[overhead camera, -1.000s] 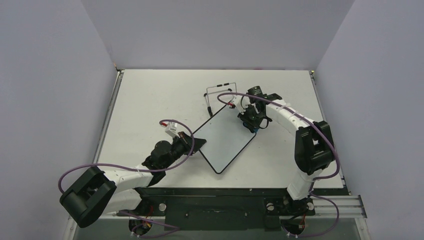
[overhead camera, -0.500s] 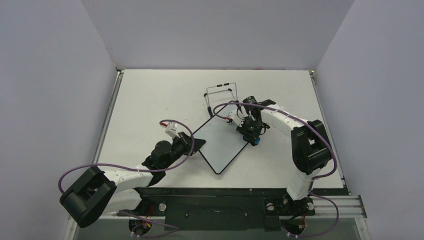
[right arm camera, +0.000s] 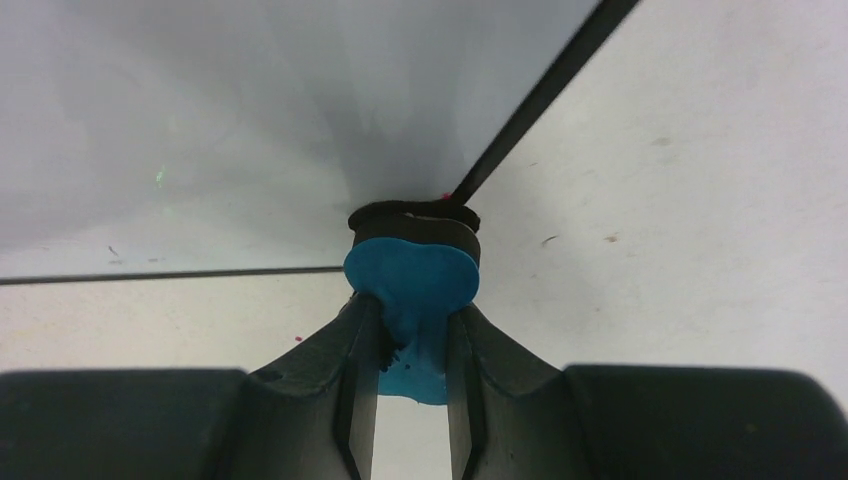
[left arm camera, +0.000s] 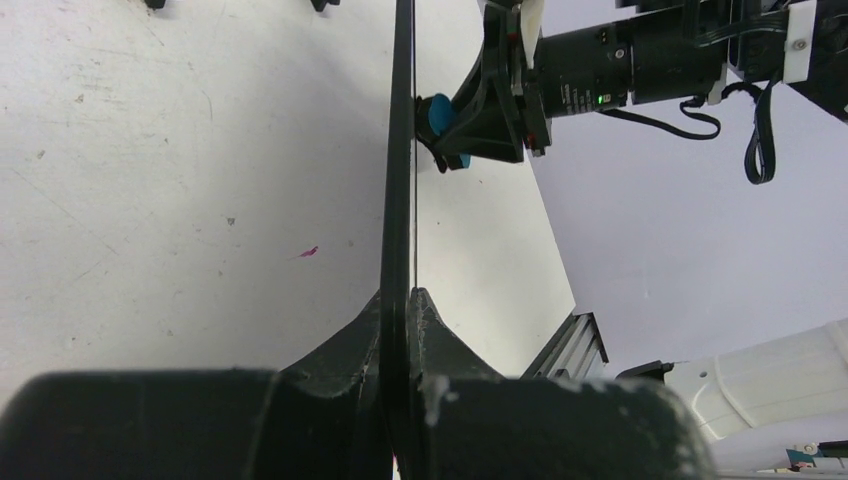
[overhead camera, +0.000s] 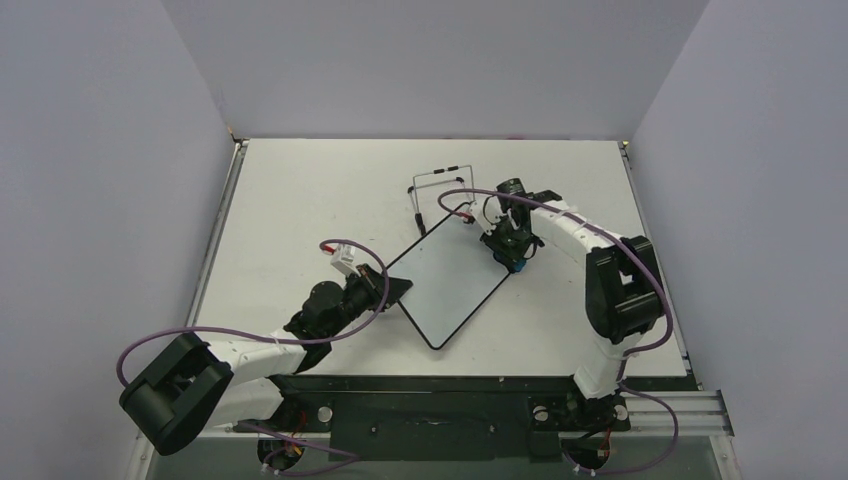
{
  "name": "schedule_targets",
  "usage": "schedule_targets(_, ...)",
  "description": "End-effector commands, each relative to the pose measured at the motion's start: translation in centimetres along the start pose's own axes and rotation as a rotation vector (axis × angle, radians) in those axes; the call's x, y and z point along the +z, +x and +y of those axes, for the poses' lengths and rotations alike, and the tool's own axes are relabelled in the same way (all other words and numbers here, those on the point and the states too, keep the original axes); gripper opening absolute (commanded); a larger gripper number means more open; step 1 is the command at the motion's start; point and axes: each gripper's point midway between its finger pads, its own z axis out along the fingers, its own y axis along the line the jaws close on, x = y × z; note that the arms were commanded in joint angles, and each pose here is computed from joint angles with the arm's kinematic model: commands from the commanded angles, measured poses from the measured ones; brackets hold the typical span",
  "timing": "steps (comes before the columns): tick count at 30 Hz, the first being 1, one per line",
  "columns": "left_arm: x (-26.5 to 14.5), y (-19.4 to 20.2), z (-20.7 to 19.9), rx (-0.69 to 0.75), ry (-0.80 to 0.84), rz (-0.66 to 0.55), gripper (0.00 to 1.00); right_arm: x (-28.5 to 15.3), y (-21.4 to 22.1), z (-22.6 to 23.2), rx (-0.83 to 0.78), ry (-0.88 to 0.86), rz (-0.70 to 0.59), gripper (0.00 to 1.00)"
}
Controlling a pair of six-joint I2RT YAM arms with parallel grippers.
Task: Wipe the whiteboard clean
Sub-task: Erase the whiteboard at the center of the board.
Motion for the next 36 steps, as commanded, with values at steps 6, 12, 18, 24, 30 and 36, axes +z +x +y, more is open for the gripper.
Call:
schedule_targets(6,-0.1,-3.9,-6.7,-0.009,0.236,-0.127,0.00,0.0,0.8,6.0,-0.165,-0.180,0.023,0.00)
schedule_targets(12,-0.3,-4.0,-6.8,-0.008,0.237,-0.128,0.00,-2.4,-3.9,2.8,-0.062,-0.100,-0.109,0.00)
schedule_targets(18,-0.6,-4.0,-6.8,-0.009,0.238,-0.133,0.00,-1.6,-2.6,-1.1,0.062,-0.033,-0.065,0.00)
schedule_targets(24,-0.7,-4.0,-6.7,-0.011,0.240,-0.136,0.00,0.8,2.4,0.3,0.050,-0.076,0.086,0.00)
schedule_targets(30,-0.8,-4.0,-6.6,-0.011,0.238,-0.139,0.00,0.4,3.8,3.7,-0.049,-0.183,0.123,0.00)
schedule_targets(36,-0.7,-4.0,-6.6,-0.013,0.238,-0.136,0.00,-1.4,-0.7,2.7,-0.053,-0.123,0.010,0.00)
